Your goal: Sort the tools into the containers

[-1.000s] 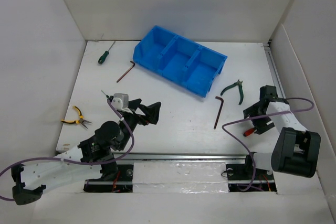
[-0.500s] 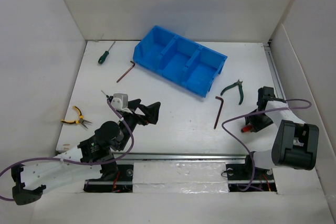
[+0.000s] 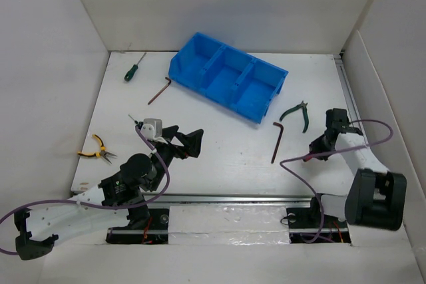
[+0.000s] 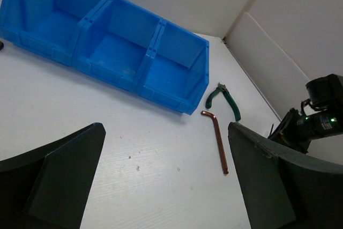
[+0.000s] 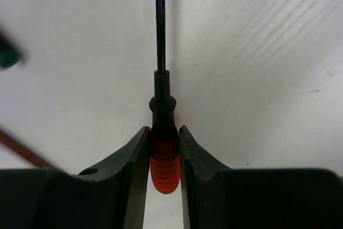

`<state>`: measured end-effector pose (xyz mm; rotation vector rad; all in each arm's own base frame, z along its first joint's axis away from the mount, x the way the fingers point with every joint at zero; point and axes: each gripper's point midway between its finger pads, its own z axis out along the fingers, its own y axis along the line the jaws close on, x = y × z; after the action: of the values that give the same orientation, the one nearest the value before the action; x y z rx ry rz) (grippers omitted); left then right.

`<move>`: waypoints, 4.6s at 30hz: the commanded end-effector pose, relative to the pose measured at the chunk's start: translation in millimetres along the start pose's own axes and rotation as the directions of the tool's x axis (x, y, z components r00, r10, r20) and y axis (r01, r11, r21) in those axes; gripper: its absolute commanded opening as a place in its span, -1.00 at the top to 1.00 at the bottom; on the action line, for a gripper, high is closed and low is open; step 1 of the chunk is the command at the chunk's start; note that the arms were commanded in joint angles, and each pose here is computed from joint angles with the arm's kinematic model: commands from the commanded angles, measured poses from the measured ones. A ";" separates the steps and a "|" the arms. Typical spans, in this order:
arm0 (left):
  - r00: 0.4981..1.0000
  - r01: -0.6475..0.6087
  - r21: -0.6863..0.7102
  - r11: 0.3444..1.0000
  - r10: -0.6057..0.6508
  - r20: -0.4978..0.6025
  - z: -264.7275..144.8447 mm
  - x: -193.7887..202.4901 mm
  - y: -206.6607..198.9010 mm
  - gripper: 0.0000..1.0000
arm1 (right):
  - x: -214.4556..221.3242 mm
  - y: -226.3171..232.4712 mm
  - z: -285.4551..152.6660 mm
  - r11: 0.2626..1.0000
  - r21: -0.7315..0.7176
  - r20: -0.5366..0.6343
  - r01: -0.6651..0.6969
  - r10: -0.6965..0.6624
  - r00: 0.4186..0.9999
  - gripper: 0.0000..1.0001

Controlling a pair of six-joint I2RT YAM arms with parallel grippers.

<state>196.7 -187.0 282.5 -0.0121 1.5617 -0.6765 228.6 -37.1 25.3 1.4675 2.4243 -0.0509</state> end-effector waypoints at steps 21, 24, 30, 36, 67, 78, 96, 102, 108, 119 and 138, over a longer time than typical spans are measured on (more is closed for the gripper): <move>1.000 -0.013 -0.039 0.999 0.012 -0.007 7.8 3.3 -0.1 -0.98 | 7.7 364.3 -226.4 0.618 -0.601 0.515 0.507 -0.186 0.837 1.00; 1.000 -0.011 -0.044 0.999 0.010 -0.006 7.8 4.0 0.8 -0.98 | 6.6 371.9 -182.9 0.656 -0.601 0.473 0.457 -0.169 0.865 1.00; 1.000 -0.013 -0.035 0.999 0.012 -0.012 8.7 4.3 -2.1 -0.98 | 1.5 366.5 -124.4 0.728 -0.514 0.458 0.453 -0.213 0.863 1.00; 1.000 -0.010 -0.035 0.999 0.009 -0.008 7.9 3.1 -1.4 -0.98 | 3.9 360.7 -97.0 0.746 -0.498 0.424 0.443 -0.236 0.874 1.00; 1.000 -0.012 -0.059 0.998 0.012 -0.003 8.2 3.7 3.3 -0.98 | 24.5 355.6 -95.5 0.745 -0.488 0.366 0.455 -0.298 0.881 0.24; 1.000 -0.029 -0.093 0.995 0.029 -0.006 11.5 8.7 8.0 -0.98 | 16.5 322.1 -180.9 0.692 -0.522 0.483 0.499 -0.243 0.842 0.25; 0.997 -0.076 -0.155 0.985 0.072 -0.031 19.8 20.8 13.9 -0.98 | -19.5 205.5 -122.6 0.768 -0.569 0.402 0.294 -0.052 0.914 0.25; 0.998 -0.056 -0.134 0.989 0.053 -0.023 16.8 17.2 12.0 -0.98 | -54.5 182.2 -68.9 0.925 -0.358 0.331 0.125 0.001 0.943 0.25; 0.999 -0.033 -0.104 0.994 0.033 -0.009 13.0 11.5 9.3 -0.98 | -74.7 190.0 -28.7 0.928 -0.334 0.288 0.164 -0.065 0.955 0.26; 0.999 -0.039 -0.085 0.996 0.037 -0.019 14.4 12.6 4.3 -0.98 | -93.4 173.0 6.4 0.947 -0.261 0.268 0.186 -0.114 0.957 0.22; 1.000 -0.029 -0.075 0.997 0.028 -0.014 12.3 11.1 4.3 -0.98 | -98.1 162.4 36.6 0.943 -0.149 0.227 0.298 -0.261 0.938 0.17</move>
<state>209.2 -192.8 253.0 -0.0024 1.6401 -0.5385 413.4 -47.5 33.3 1.0328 2.3662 0.0017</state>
